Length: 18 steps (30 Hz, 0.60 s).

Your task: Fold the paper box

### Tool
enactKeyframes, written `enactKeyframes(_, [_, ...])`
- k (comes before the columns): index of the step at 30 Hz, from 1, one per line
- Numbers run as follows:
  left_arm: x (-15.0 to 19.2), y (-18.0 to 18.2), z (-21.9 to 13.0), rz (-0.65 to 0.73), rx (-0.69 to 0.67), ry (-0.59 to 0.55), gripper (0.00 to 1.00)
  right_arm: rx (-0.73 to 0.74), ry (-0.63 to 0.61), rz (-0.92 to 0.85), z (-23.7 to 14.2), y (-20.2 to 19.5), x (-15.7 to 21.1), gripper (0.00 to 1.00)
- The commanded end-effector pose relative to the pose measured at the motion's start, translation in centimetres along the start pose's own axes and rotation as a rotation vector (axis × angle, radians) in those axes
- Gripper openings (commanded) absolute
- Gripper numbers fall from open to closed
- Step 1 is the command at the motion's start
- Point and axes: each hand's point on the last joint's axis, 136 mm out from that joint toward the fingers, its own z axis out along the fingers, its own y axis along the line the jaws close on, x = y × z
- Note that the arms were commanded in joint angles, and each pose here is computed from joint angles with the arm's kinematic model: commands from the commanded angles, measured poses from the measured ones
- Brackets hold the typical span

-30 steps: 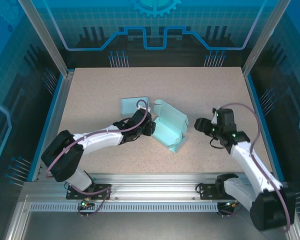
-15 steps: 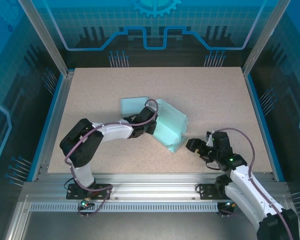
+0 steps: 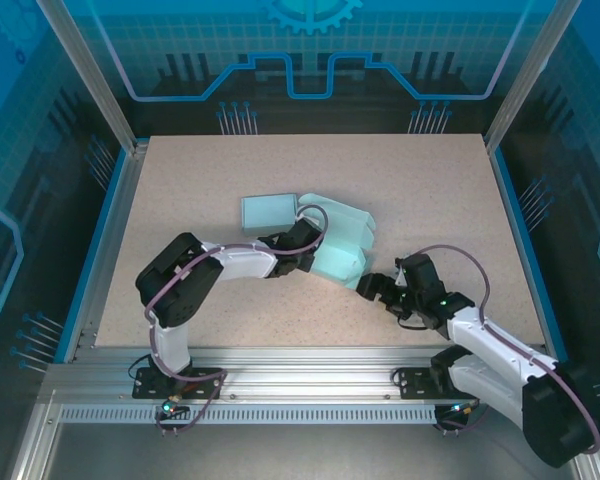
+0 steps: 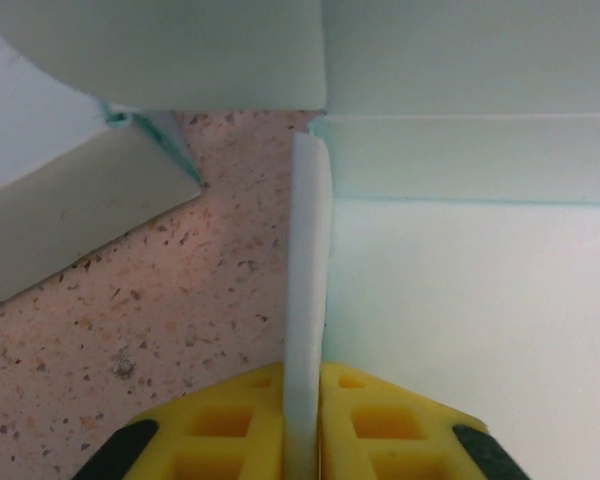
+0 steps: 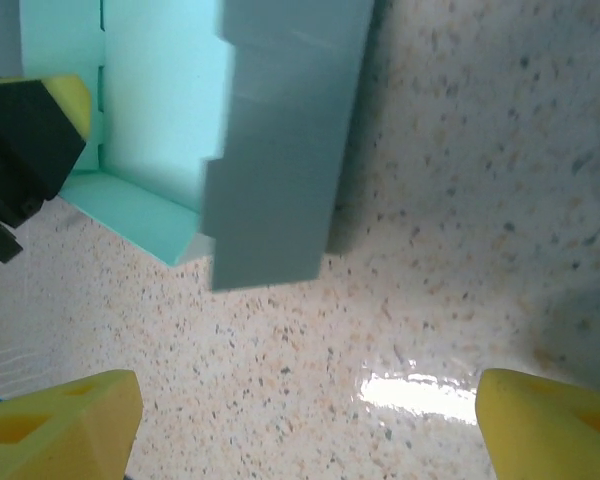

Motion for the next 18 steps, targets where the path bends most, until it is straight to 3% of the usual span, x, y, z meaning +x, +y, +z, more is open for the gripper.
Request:
enactKeyframes(1, [0.5, 0.6, 0.3, 0.084, -0.097, 0.024, 0.11, -0.002, -0.075, -0.050, -0.3, 1.0, -2.7, 0.88])
enactKeyframes(11, [1.7, 2.2, 0.8, 0.114, -0.213, 0.092, 0.08, -0.050, -0.013, -0.019, 3.3, 1.7, -4.0, 0.87])
enactKeyframes(18, [2.8, 2.1, 1.5, 0.112, -0.213, 0.127, 0.07, -0.068, -0.030, -0.061, 4.3, 3.4, -5.8, 0.85])
